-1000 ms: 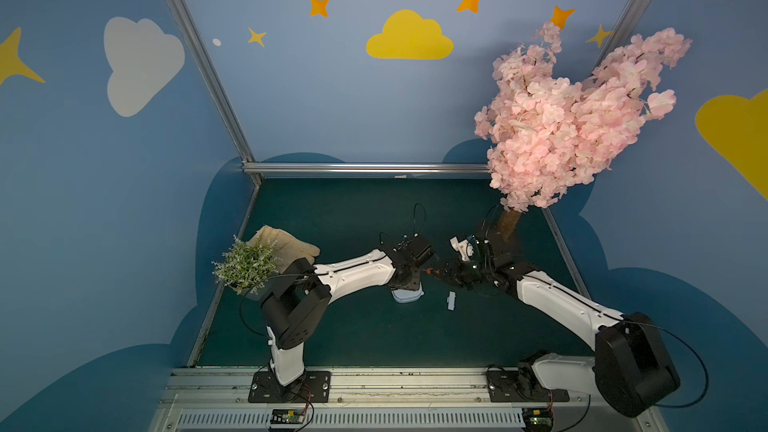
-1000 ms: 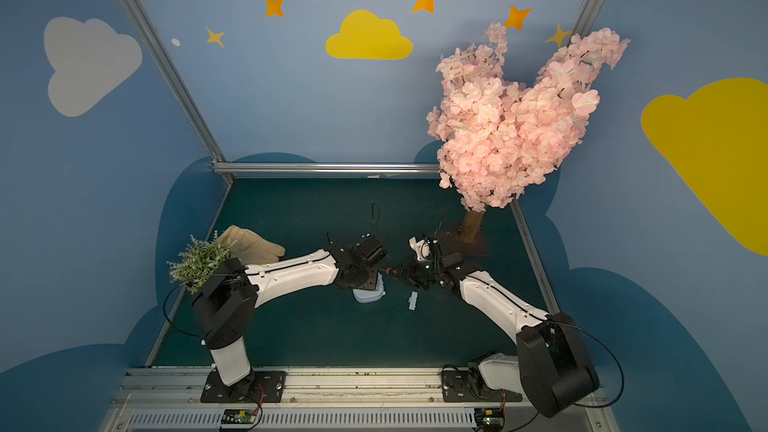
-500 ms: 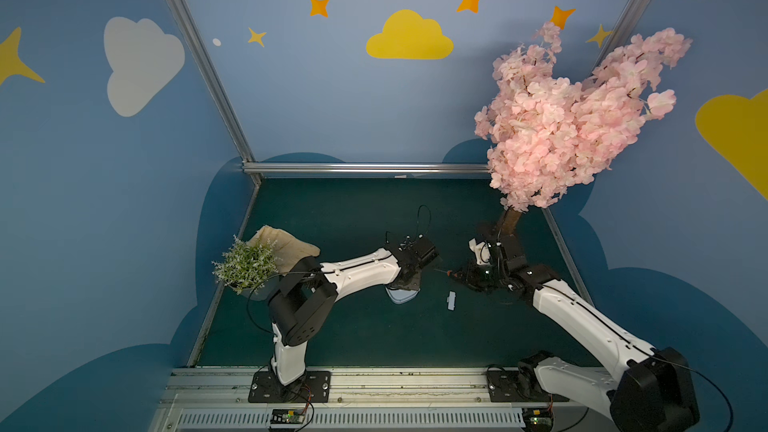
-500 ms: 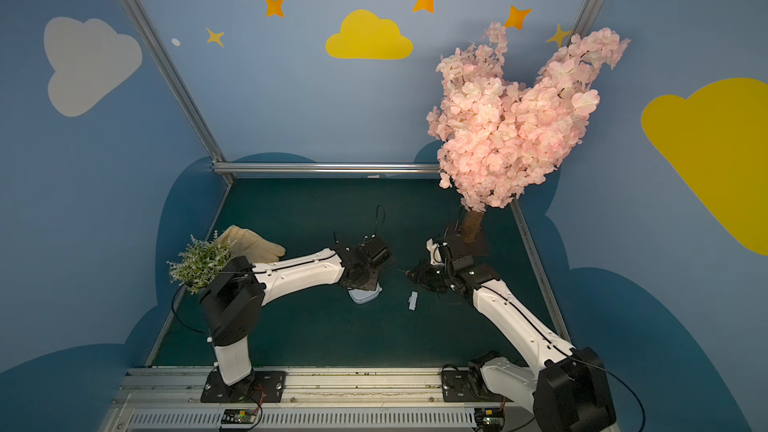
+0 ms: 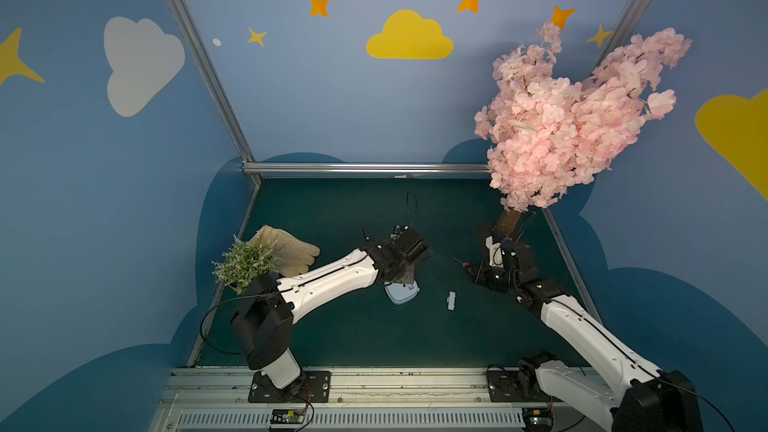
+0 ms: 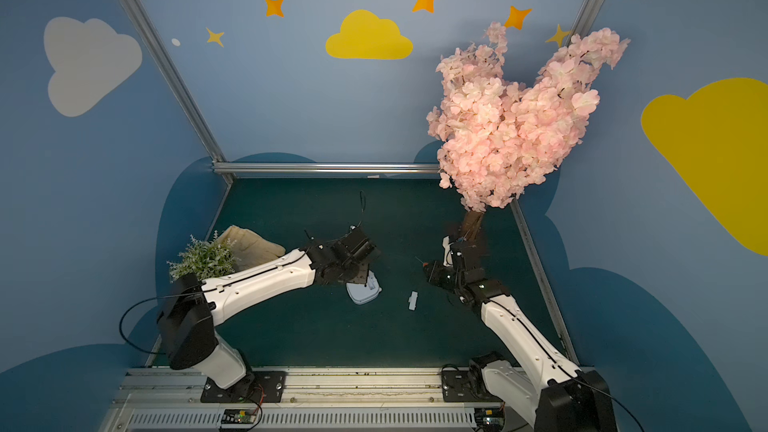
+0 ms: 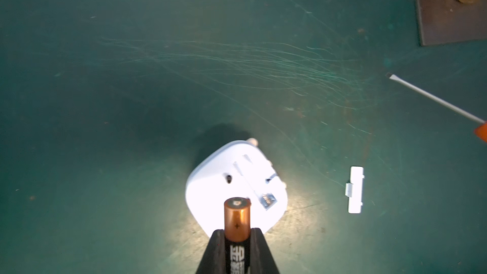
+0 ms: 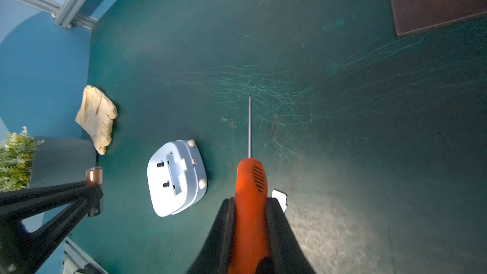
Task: Remove the battery from the alarm
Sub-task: Place the screwdriver at the center of the board.
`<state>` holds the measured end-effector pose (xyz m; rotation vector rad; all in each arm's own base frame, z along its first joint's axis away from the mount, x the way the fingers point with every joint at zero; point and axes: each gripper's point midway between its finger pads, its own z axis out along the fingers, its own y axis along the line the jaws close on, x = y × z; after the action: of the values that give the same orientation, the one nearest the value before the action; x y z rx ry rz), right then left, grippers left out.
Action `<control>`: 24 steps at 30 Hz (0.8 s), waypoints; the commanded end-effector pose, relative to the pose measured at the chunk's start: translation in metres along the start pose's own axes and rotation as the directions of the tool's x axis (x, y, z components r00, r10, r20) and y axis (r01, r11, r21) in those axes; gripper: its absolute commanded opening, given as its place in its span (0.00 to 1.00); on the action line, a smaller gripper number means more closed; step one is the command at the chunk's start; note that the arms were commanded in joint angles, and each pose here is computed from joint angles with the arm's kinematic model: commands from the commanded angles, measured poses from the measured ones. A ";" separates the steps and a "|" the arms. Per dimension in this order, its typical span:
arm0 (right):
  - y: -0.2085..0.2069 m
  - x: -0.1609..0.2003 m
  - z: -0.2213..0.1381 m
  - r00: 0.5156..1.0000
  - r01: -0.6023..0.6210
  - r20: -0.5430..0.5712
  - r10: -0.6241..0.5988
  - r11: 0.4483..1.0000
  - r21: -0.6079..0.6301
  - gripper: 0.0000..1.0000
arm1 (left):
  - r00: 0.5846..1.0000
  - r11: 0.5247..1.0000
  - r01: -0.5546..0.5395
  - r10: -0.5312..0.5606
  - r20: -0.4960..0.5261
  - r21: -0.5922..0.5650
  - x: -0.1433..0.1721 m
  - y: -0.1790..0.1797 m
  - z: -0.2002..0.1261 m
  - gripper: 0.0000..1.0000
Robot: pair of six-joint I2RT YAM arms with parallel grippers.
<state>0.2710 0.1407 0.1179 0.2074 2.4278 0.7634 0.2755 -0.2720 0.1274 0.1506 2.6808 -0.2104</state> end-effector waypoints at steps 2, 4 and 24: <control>0.007 -0.028 0.012 0.993 -0.085 0.066 0.095 0.986 -0.147 0.03 | 0.997 0.995 0.079 -0.080 -0.020 -0.066 0.005 0.046 0.007 0.17; -0.001 -0.030 0.019 0.990 -0.126 0.041 0.134 0.980 -0.155 0.09 | 0.993 0.991 0.114 -0.116 -0.026 -0.066 0.007 0.060 0.010 0.17; -0.062 0.011 -0.002 0.973 -0.098 -0.188 0.132 0.979 0.180 0.76 | 0.945 0.958 0.283 -0.288 -0.156 -0.055 0.042 0.112 0.054 0.39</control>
<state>0.2804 0.1046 0.0775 0.3699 2.6113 0.7651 0.2789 -0.1681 0.0475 -0.2400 2.8513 -0.2306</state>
